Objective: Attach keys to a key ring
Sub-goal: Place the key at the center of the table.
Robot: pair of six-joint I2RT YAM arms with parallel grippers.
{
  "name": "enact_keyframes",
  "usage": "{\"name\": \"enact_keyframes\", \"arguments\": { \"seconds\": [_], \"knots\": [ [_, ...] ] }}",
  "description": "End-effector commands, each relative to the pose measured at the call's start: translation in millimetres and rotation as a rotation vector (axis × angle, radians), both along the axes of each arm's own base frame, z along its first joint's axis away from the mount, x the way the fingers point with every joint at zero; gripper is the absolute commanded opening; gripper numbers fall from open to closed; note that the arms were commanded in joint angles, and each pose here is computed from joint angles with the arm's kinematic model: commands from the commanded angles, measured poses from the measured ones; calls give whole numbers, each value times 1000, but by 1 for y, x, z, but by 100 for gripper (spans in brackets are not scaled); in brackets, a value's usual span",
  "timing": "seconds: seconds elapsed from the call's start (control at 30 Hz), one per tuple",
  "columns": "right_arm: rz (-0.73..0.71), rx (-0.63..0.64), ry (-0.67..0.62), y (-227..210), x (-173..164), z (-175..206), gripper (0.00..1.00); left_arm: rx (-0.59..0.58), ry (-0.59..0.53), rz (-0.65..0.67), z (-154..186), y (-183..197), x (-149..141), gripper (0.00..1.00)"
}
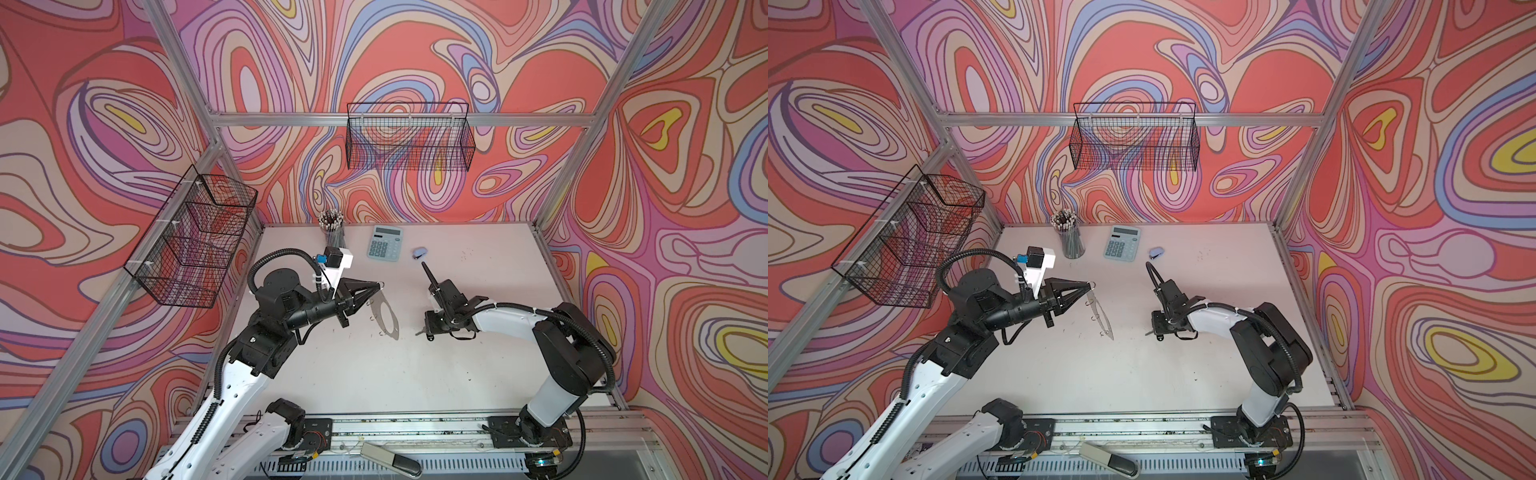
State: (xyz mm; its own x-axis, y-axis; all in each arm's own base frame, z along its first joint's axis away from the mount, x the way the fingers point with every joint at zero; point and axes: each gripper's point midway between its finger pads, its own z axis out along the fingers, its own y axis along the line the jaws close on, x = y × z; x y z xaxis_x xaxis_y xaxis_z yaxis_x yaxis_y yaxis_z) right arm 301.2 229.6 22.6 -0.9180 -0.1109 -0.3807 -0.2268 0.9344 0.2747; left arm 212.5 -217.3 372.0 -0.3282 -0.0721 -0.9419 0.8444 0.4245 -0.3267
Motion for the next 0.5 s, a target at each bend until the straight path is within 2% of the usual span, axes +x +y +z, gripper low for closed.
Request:
{"name": "enact_keyframes", "arguments": {
  "seconds": [0.0,0.17,0.23,0.3,0.47],
  "knots": [
    [-61,8,-67,0,12,15,12,-29,-48,-14,12,0,-3,0],
    [-3,-71,-44,5,25,48,29,-32,-54,-16,14,1,-6,0],
    [34,-117,6,5,27,53,33,-34,-59,-17,15,2,-8,0],
    [81,-151,95,5,26,47,34,-38,-59,-20,16,2,-8,0],
    [217,-213,299,5,24,38,28,-42,-62,-29,19,2,-12,0]
  ]
}}
